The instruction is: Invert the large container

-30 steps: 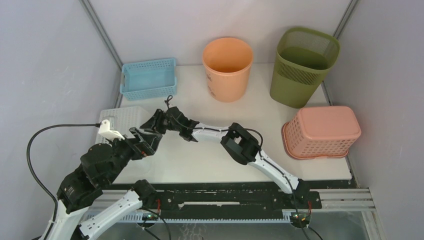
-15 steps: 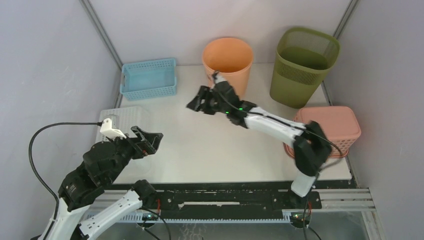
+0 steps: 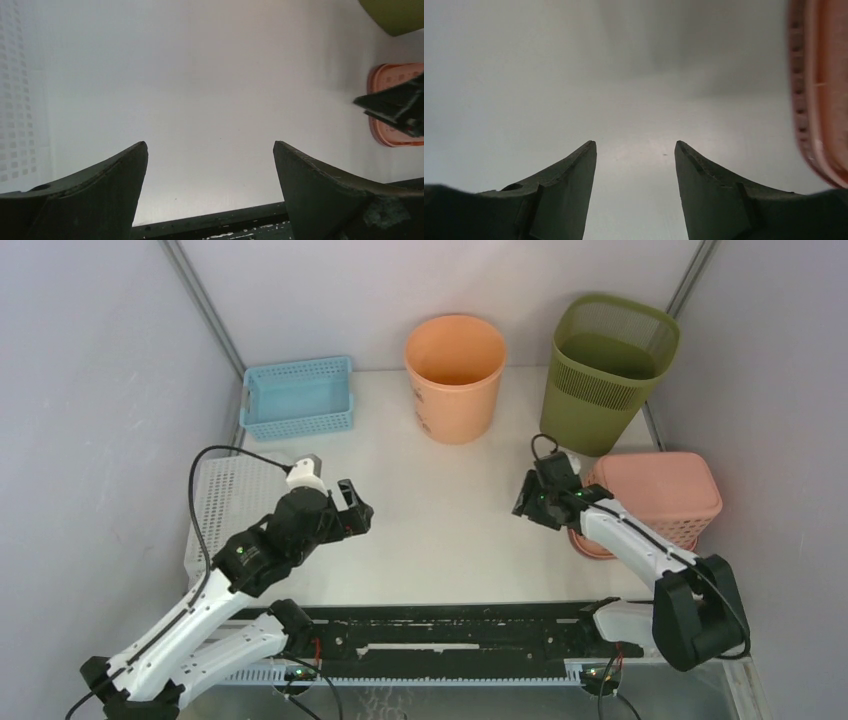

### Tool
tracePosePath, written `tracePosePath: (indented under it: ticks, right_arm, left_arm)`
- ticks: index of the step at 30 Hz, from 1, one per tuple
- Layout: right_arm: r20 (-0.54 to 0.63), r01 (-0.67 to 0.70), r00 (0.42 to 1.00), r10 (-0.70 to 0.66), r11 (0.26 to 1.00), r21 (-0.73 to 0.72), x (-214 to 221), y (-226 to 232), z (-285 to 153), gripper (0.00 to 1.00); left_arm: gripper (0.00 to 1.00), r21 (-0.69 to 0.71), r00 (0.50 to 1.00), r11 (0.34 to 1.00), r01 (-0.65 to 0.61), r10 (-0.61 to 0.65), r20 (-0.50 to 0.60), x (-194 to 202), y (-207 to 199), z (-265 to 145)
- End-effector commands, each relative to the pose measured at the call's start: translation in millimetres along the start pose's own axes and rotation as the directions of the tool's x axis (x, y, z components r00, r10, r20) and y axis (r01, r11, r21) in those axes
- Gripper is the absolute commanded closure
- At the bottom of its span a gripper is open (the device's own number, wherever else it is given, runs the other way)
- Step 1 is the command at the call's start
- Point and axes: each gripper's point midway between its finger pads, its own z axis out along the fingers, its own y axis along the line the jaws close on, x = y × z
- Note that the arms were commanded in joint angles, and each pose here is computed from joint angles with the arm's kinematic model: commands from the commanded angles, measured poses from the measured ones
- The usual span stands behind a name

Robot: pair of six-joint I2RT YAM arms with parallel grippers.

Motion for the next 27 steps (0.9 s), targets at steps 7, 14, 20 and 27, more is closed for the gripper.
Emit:
tracePosePath:
  ticks: [7,14,20,27]
  right_arm:
    - [0.148,-0.212,0.972,0.183,0.954,0.214,-41.8,-84.6,-21.0,0.33]
    - [0.162,-0.244,0.964,0.212,0.945,0.219,-48.2,-94.8,-21.5,0.33]
    - [0.184,-0.115,0.976,0.115,0.993,-0.009,-49.4,-37.4,-36.3,0.33]
    - [0.226,0.049,0.974,0.004,0.973,-0.228,-46.2,17.7,-68.3,0.29]
  left_arm:
    - [0.0,-0.17,0.984,0.972,0.163,-0.174,-0.048,41.8,59.9,58.6]
    - [0.0,-0.343,0.97,0.911,0.23,-0.242,0.009,43.9,107.0,66.3]
    - [0.0,-0.438,0.93,0.822,0.363,-0.348,0.118,29.0,142.4,63.2]
    - [0.0,-0.478,0.878,0.737,0.478,-0.415,0.239,10.1,168.1,67.2]
